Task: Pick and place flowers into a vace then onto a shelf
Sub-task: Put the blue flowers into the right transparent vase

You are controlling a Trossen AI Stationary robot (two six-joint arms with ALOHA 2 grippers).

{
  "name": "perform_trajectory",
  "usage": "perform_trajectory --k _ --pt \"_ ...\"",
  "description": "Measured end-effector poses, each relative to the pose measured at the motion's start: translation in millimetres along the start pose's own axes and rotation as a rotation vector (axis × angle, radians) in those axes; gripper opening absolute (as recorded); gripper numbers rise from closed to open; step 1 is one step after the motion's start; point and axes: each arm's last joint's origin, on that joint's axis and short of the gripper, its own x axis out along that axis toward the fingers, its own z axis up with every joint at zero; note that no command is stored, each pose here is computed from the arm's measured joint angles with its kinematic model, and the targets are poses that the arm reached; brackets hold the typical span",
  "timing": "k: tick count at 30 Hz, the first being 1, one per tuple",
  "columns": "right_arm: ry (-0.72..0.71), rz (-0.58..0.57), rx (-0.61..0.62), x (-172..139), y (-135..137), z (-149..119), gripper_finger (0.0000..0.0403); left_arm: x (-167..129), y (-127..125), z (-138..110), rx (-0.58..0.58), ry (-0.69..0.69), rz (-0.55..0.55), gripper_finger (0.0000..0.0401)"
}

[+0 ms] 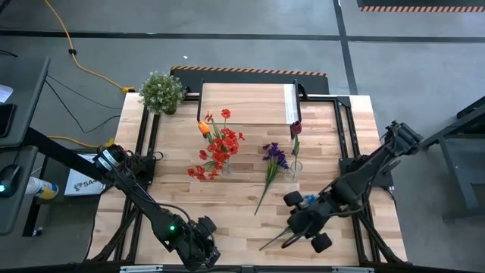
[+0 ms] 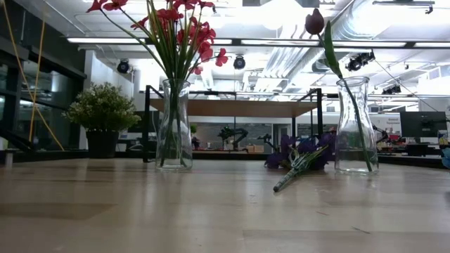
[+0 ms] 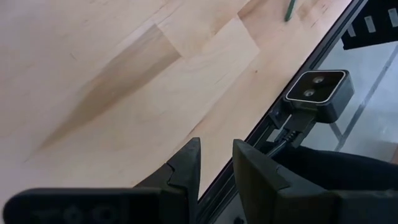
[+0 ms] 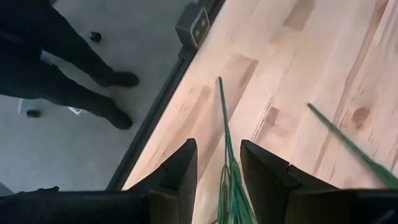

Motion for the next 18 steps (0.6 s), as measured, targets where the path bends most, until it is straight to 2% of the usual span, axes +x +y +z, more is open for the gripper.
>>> perform_trajectory --k 11,18 --pt "0.129 -0.024 0.025 41.1 -2.5 -5.8 0.0115 -0.1 1.4 -1.6 0.031 0.046 0.014 0.0129" --pt "0.143 -0.023 0.034 46.3 -2.7 -6.6 0.0115 -0.1 3.0 -1.4 0.035 0.046 0.031 0.0129"
